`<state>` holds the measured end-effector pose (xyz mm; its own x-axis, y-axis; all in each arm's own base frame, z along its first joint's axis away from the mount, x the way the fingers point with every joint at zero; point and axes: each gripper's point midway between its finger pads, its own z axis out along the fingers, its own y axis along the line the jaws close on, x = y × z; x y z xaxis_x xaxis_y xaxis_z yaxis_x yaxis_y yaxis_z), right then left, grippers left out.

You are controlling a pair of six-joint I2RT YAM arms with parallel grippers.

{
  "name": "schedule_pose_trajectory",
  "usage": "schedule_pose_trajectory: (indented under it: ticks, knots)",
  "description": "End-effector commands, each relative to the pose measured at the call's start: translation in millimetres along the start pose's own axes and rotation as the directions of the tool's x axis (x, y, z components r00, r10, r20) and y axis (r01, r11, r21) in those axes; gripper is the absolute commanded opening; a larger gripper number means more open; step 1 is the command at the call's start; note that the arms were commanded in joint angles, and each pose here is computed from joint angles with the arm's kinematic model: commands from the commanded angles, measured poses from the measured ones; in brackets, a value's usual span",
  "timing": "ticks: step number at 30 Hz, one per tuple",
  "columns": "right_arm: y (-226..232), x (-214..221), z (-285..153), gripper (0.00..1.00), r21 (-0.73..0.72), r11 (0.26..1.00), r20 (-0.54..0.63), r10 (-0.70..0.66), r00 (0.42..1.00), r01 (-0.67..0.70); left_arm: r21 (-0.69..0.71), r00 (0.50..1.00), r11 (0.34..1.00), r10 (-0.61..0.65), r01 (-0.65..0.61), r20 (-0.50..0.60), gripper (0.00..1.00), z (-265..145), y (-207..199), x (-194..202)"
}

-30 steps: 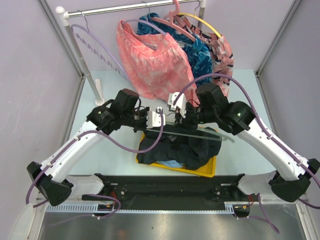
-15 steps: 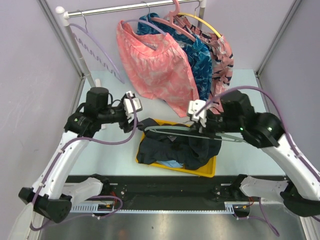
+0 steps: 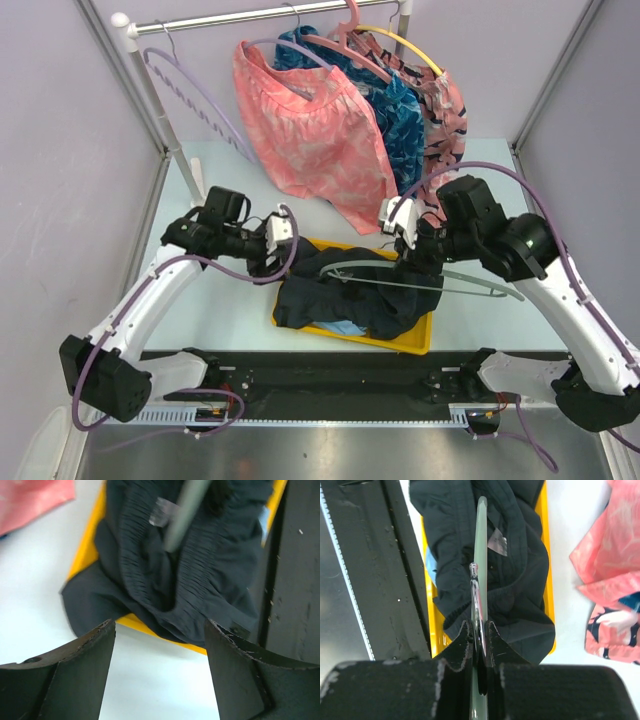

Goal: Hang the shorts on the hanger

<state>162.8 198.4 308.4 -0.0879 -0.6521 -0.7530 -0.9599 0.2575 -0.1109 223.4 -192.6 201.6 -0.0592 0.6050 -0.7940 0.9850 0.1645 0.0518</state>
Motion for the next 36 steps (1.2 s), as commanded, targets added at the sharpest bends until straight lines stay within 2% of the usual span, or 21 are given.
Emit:
schedule_pose_trajectory:
  ticks: [1, 7, 12, 15, 16, 19, 23, 27, 30, 31, 34, 36]
  knots:
    - [-7, -28, -14, 0.0, 0.02, 1.0, 0.101, -0.005, 0.995, 0.002, 0.113, 0.997, 0.991, 0.073, -0.07, -0.017, 0.75, 4, -24, 13]
    - [-8, -32, -1, 0.0, -0.035, 0.997, 0.111, -0.059, 0.992, 0.063, 0.184, 0.997, 0.98, 0.079, -0.072, -0.027, 0.7, 20, -38, 19]
    - [-9, -27, 8, 0.0, -0.07, 0.988, 0.082, -0.129, 0.988, 0.135, 0.181, 0.995, 0.98, 0.089, -0.079, -0.043, 0.66, 33, -36, 20]
    - [-13, -24, 14, 0.0, -0.077, 0.983, 0.071, -0.159, 0.985, 0.164, 0.182, 0.992, 0.977, 0.12, -0.111, -0.044, 0.6, 36, -36, 17]
    - [-14, -24, 15, 0.0, -0.08, 0.981, 0.072, -0.172, 0.982, 0.178, 0.18, 0.99, 0.976, 0.134, -0.126, -0.037, 0.52, 36, -37, 14]
    - [-13, -25, 15, 0.0, -0.092, 0.978, 0.081, -0.179, 0.98, 0.186, 0.172, 0.989, 0.975, 0.146, -0.138, -0.037, 0.42, 36, -36, 12]
    - [-8, -22, 15, 0.0, -0.126, 0.971, 0.087, -0.195, 0.977, 0.205, 0.163, 0.988, 0.977, 0.146, -0.135, -0.055, 0.41, 38, -33, 17]
    - [-5, -20, 20, 0.0, -0.158, 0.964, 0.091, -0.204, 0.975, 0.216, 0.128, 0.986, 0.981, 0.156, -0.147, -0.067, 0.46, 38, -26, 19]
    - [-7, -21, 22, 0.0, -0.154, 0.961, 0.093, -0.215, 0.972, 0.228, 0.118, 0.981, 0.978, 0.179, -0.169, -0.075, 0.27, 37, -23, 19]
    - [-10, -20, 23, 0.0, -0.152, 0.962, 0.09, -0.215, 0.972, 0.227, 0.12, 0.98, 0.977, 0.187, -0.177, -0.074, 0.17, 35, -23, 18]
    - [-23, -22, 21, 0.0, -0.129, 0.969, 0.106, -0.196, 0.975, 0.209, 0.128, 0.974, 0.968, 0.222, -0.216, -0.038, 0.04, 29, -27, 6]
    - [-32, -21, 22, 0.0, -0.124, 0.971, 0.114, -0.192, 0.975, 0.205, 0.126, 0.968, 0.961, 0.251, -0.246, -0.025, 0.0, 26, -28, 0]
